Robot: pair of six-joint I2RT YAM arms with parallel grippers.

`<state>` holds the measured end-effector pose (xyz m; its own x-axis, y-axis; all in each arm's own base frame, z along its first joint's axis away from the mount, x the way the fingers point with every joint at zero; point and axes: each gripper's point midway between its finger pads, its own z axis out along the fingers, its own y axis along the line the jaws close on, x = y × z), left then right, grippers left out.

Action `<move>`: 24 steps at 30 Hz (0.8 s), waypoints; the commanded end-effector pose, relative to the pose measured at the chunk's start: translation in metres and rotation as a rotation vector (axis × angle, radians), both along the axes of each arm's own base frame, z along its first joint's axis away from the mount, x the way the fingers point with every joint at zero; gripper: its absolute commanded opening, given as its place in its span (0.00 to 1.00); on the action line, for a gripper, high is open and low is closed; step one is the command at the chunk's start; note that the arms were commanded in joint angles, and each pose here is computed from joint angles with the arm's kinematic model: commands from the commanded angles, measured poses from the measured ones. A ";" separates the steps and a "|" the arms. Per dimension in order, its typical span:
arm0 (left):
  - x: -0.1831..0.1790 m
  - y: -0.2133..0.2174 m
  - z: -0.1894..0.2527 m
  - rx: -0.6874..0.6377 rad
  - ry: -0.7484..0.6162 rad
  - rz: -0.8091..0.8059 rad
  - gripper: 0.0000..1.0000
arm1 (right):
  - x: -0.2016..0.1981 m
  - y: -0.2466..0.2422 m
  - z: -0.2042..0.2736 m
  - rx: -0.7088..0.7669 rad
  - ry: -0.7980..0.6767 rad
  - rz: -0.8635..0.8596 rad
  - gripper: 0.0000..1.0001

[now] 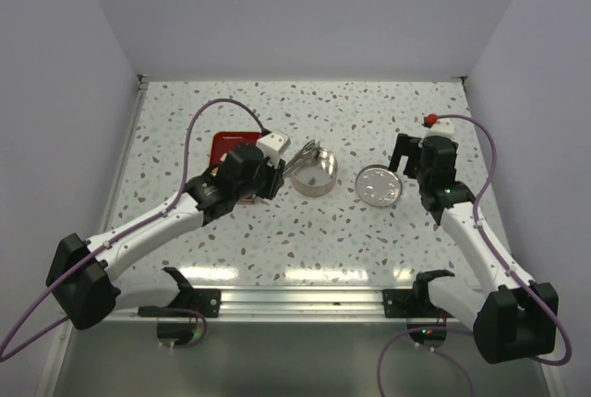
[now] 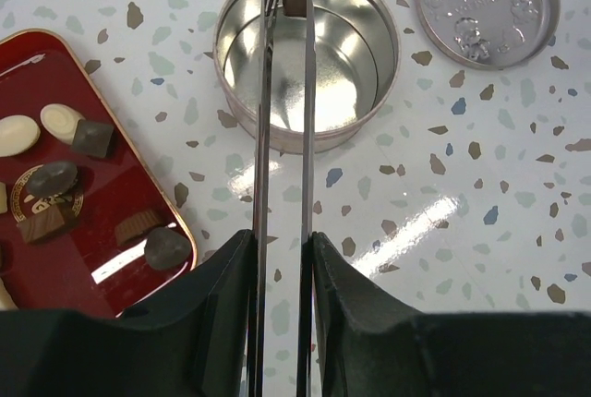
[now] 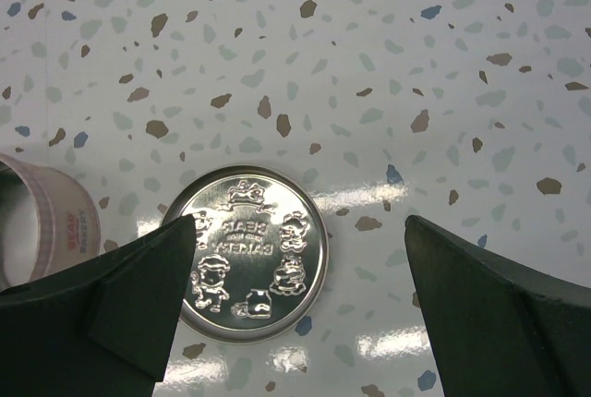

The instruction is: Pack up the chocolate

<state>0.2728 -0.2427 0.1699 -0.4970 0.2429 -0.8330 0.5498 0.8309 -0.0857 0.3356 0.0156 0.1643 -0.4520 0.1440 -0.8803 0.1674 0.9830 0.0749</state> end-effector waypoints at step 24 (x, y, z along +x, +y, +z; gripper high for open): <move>0.039 0.063 0.041 0.005 -0.124 0.259 0.37 | 0.006 0.000 0.013 -0.002 -0.025 -0.003 0.99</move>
